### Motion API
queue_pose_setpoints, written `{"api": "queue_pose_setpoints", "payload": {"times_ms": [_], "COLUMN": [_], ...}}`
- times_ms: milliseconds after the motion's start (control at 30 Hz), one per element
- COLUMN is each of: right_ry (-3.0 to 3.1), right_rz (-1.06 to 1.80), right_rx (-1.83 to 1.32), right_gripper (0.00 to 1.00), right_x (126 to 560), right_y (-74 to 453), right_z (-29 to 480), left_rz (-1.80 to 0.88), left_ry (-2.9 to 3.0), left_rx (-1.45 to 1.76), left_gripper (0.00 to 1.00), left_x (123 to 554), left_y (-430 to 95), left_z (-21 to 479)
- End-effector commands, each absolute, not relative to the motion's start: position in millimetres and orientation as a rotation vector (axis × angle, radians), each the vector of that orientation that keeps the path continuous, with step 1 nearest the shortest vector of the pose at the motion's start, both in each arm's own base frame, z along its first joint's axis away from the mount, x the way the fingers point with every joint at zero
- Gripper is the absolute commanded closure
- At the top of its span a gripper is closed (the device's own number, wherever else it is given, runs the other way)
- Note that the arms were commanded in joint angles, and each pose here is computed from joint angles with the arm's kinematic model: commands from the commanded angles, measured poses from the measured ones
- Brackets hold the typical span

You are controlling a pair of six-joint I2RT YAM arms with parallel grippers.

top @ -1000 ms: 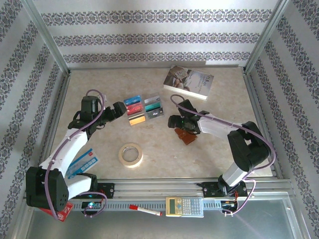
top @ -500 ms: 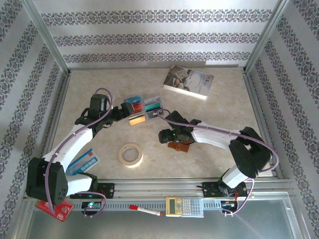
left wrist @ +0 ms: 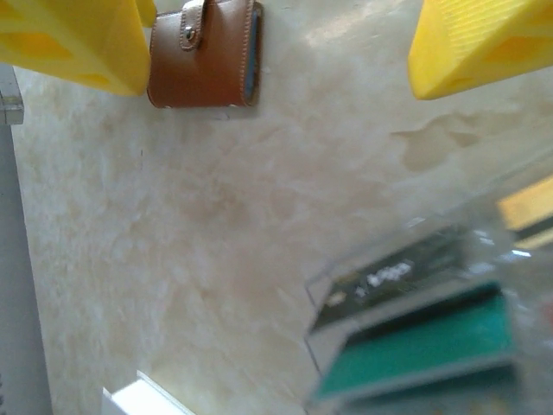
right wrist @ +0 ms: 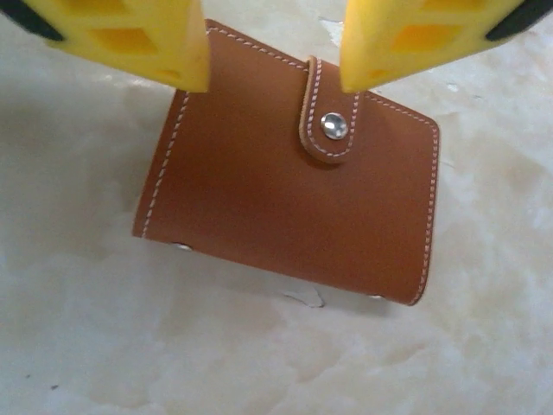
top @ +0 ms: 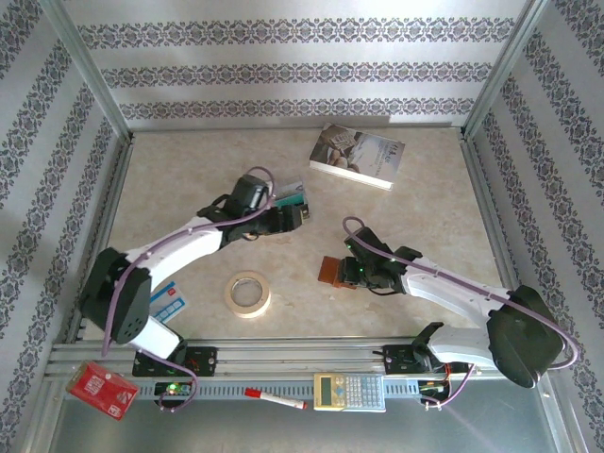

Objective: Take the credit cards out of the card holder

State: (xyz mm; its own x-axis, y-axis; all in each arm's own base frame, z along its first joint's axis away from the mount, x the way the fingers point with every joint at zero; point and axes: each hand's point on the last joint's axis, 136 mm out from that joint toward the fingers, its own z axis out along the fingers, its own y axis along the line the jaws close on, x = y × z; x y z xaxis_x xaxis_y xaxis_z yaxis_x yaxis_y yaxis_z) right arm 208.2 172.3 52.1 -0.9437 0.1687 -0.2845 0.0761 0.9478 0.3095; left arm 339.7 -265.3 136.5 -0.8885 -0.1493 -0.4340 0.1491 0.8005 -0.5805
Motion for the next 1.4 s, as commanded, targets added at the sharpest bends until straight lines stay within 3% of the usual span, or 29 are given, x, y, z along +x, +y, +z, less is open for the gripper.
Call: {"api": "queue_pose_setpoints", "payload": {"times_ms": [0,100,267,433,667,967,1367], "right_ry": [2.829,2.842,2.835,2.809,2.764,2.687,2.658], "right_rz": [0.361,0.315,0.267,0.440,0.573,0.590,0.639], "right_rx": [0.295,0.318,0.320,0.128,-0.149,0.066,0.299], "right_gripper": [0.66,0.80,0.88,0.87,0.88,0.85,0.83], "right_x": [205.1,205.7,214.8,247.0,297.0,303.1,282.3], "right_y": [160.3,152.4,141.7,155.0,185.4,176.0,162.3], "right_z": [38.3,27.0,19.5,18.0,33.6,60.0,71.0], "left_rz": [-0.889,-0.904,-1.015,-1.030,-0.792,-0.829,-1.064], "left_ry": [2.523,2.553,2.586,2.631,2.673,2.739,2.766], "left_rx": [0.059,0.096,0.148,0.170,0.160,0.205,-0.019], "left_gripper": [0.29,0.37,0.52,0.57,0.59,0.61,0.65], "left_x": [342.9,342.1,337.2,335.6,342.7,328.0,290.9], "left_y": [-293.8,-317.1,-354.0,-366.4,-341.1,-343.3,-352.8], "left_z": [132.5,119.1,100.5,77.3,53.3,35.6,45.3]}}
